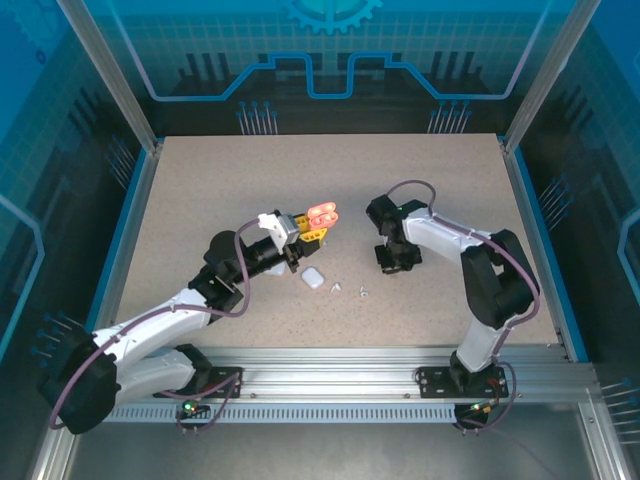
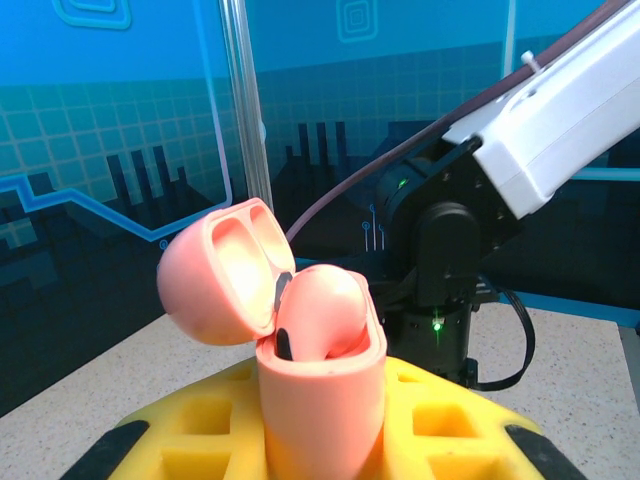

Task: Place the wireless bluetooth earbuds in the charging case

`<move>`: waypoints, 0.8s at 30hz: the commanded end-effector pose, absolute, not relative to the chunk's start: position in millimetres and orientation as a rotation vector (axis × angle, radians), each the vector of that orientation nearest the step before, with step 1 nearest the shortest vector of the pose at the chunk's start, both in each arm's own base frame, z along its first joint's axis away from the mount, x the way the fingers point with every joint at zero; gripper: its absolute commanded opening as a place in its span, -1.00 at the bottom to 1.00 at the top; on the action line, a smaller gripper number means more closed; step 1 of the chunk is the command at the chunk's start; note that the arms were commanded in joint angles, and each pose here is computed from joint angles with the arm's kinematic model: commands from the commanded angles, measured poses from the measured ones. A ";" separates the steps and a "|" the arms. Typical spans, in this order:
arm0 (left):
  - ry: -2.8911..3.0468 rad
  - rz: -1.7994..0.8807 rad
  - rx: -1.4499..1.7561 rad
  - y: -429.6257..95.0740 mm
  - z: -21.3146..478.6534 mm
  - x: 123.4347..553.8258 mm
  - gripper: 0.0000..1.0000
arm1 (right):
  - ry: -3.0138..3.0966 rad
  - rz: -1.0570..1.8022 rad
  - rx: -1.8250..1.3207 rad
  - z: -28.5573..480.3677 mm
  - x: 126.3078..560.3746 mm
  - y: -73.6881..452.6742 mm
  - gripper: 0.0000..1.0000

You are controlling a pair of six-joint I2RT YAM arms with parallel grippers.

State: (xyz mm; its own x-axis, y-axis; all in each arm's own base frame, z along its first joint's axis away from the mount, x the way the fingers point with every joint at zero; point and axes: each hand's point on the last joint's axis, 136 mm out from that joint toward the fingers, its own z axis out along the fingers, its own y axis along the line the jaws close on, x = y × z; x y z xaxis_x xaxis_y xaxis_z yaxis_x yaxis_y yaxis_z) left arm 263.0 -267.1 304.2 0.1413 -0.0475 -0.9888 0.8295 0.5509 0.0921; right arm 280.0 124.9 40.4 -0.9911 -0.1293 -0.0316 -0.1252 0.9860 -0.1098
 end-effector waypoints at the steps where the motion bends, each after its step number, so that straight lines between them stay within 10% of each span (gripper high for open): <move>1: 1.252 -0.717 0.769 -265.4 313.0 264.0 -0.76 | 3.114 -0.290 -0.258 38.0 279.7 116.3 -0.69; 24: 1.250 -0.710 0.773 -265.3 314.1 264.4 -0.76 | 3.071 -0.156 -0.335 45.0 290.5 159.7 -0.35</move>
State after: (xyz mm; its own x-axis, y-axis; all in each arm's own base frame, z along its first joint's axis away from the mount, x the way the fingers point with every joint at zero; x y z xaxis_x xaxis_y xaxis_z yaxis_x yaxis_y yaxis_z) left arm 263.0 -267.1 304.2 0.1416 -0.0473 -0.9888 0.8294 0.5509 0.0924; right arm 288.4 155.0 34.3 -0.9759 -0.2179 -0.0145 -0.2149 0.9702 -0.1123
